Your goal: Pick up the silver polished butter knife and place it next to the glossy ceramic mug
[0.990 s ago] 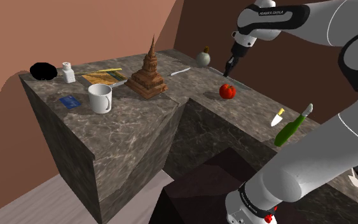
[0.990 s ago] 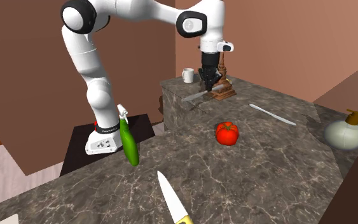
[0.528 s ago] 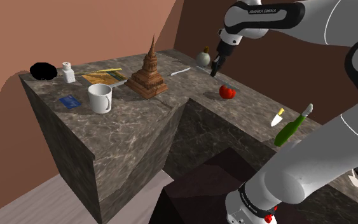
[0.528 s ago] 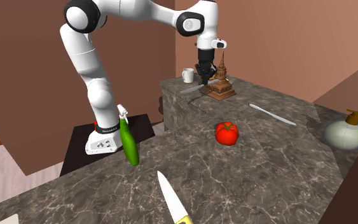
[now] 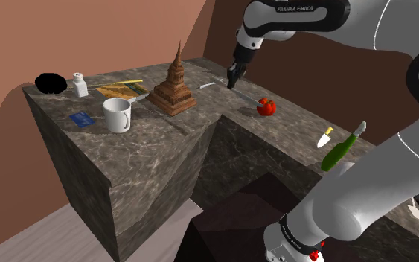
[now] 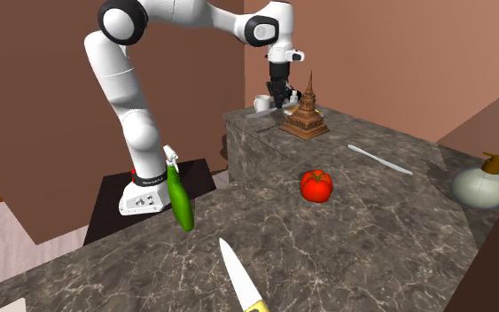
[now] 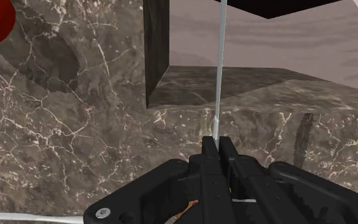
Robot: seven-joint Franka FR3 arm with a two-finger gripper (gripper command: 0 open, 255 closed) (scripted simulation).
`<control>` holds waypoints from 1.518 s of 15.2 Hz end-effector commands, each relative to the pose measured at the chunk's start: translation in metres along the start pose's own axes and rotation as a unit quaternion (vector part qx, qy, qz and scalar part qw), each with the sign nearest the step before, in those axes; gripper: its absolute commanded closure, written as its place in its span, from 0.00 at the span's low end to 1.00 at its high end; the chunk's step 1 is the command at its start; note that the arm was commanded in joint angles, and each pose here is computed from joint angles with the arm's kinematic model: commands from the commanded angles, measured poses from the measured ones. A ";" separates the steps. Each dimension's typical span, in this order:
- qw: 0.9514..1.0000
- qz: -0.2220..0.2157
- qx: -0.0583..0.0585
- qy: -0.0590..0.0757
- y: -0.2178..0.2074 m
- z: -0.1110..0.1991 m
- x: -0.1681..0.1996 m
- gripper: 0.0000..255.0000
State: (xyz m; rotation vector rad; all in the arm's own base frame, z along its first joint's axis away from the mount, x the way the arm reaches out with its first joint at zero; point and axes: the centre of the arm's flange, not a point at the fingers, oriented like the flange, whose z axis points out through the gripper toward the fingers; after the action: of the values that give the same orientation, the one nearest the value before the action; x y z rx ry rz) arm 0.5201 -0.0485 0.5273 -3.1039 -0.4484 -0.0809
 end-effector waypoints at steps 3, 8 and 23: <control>1.000 0.000 0.000 0.000 -0.051 -0.002 0.025 1.00; 1.000 0.000 0.000 0.000 -0.109 -0.001 0.056 1.00; 1.000 0.000 0.000 0.000 -0.190 0.043 0.098 1.00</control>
State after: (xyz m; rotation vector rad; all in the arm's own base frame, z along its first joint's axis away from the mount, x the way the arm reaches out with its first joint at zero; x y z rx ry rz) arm 0.5635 0.1622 0.4948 -3.1042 -0.4470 -0.0808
